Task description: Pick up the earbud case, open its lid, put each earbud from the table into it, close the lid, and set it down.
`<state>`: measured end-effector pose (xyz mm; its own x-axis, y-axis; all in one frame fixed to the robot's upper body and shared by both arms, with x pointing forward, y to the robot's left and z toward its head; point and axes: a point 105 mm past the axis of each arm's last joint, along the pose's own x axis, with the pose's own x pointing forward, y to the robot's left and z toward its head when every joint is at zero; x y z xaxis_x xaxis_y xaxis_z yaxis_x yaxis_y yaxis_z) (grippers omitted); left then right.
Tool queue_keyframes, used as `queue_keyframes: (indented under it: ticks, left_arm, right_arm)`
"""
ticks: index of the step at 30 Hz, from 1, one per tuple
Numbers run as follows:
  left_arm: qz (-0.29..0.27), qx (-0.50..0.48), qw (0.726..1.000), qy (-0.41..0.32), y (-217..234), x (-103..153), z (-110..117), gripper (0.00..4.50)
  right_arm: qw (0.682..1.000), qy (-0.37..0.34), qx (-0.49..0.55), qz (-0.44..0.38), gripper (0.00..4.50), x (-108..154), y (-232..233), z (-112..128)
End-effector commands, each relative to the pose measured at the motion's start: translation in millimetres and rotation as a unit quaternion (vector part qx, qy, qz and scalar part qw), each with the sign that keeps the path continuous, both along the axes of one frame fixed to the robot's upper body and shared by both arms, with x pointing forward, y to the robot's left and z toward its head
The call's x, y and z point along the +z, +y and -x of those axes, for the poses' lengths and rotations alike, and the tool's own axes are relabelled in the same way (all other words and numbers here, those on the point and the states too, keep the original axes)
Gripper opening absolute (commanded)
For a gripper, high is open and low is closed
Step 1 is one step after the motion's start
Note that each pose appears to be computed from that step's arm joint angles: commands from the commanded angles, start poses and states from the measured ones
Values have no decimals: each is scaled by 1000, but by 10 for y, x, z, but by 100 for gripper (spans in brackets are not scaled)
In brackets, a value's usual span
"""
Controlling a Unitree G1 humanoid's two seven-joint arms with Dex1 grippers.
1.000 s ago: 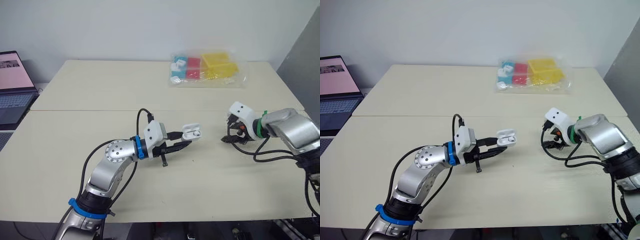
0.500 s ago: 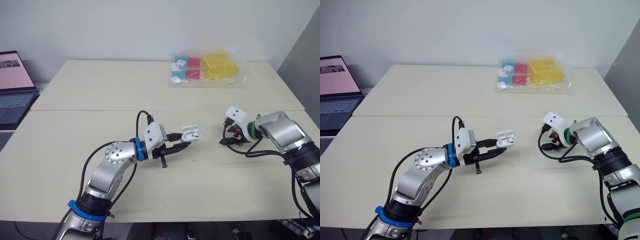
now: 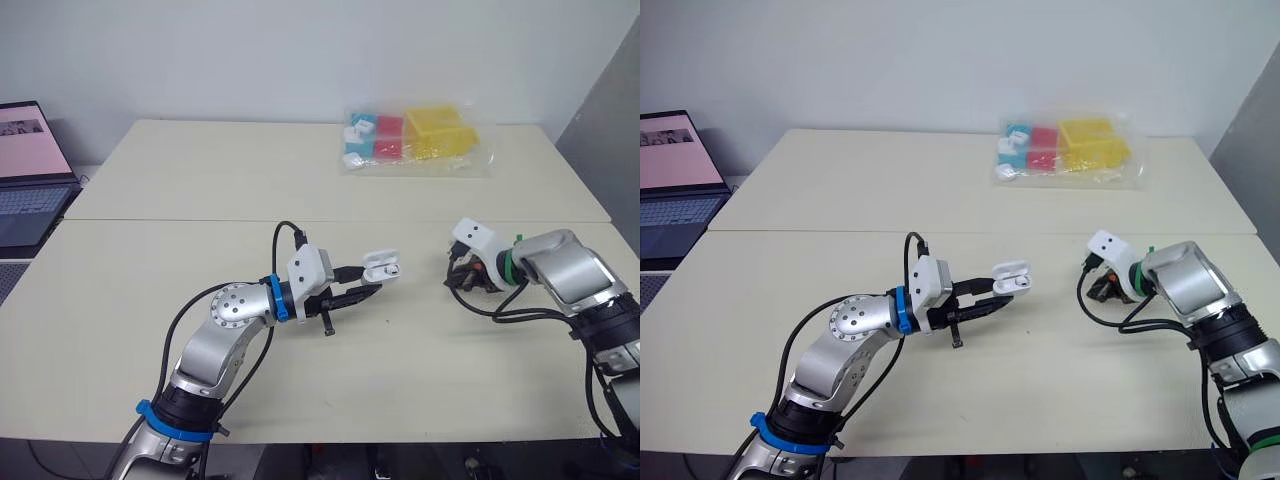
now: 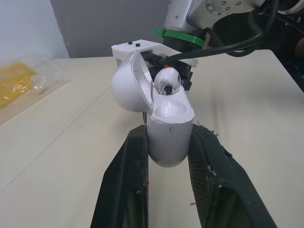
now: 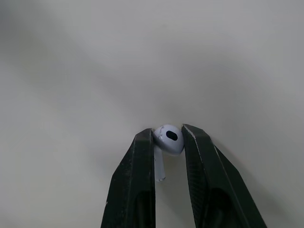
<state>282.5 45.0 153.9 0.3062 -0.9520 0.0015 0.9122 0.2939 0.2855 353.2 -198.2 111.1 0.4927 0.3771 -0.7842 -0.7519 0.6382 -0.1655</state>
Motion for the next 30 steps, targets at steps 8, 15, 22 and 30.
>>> queue_keyframes:
  ticks: [8,15,22,30]
  left_arm:
    - [7,-9,1000,-22,-10,92,57,78]
    - [6,-13,1000,-18,-17,76,91,78]
    - [3,-13,1000,-18,-9,79,94,78]
    - [2,-11,1000,-17,-13,70,106,78]
  right_arm:
    - [979,42,181,80,48,76,-148,586]
    - [973,59,198,107,48,-11,-316,648]
    - [964,61,220,134,48,-102,-399,622]
    - [965,58,221,128,186,-87,-398,597]
